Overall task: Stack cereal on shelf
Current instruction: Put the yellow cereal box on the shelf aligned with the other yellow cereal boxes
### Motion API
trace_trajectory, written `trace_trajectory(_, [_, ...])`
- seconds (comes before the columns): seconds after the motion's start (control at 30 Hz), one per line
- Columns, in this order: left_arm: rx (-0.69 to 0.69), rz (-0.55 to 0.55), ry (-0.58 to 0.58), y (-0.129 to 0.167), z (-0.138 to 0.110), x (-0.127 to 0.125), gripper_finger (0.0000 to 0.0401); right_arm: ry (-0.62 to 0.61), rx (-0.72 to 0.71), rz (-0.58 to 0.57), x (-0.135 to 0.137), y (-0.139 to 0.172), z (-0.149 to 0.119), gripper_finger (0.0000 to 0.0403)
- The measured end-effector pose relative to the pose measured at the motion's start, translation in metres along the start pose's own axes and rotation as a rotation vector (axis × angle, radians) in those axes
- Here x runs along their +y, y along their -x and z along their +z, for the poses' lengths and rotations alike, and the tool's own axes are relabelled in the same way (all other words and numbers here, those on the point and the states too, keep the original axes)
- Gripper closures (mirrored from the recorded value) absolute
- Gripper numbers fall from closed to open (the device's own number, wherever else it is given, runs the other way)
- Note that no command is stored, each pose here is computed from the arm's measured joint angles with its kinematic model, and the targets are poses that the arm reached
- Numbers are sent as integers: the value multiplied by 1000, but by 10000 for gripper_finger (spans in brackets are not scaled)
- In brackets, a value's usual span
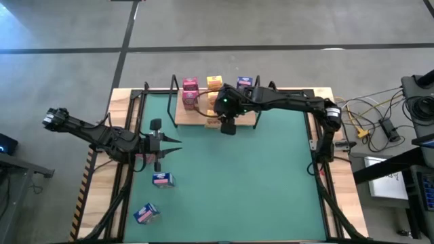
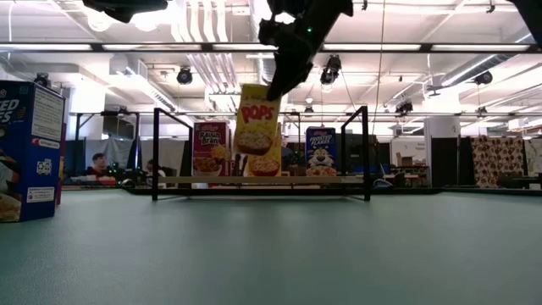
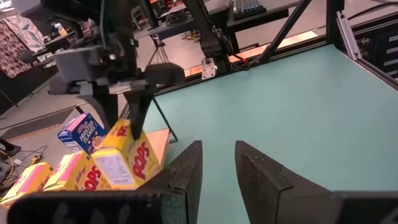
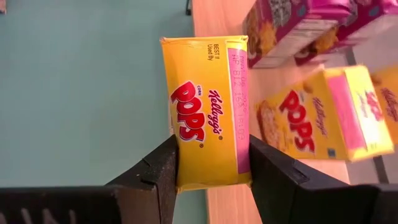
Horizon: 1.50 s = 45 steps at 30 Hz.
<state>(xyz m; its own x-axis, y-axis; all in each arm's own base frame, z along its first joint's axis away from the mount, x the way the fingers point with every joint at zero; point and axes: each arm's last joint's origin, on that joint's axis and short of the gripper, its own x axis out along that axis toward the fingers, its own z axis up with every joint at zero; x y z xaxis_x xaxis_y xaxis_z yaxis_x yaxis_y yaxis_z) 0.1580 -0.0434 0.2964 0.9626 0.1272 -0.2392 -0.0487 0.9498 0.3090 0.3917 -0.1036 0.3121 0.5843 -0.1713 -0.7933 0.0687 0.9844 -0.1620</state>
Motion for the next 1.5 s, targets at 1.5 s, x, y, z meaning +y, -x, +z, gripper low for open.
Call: trace_trajectory(1.5, [35,-7,-7,-6,-3,-4,324,1,189,-22,-35,-38,10,243])
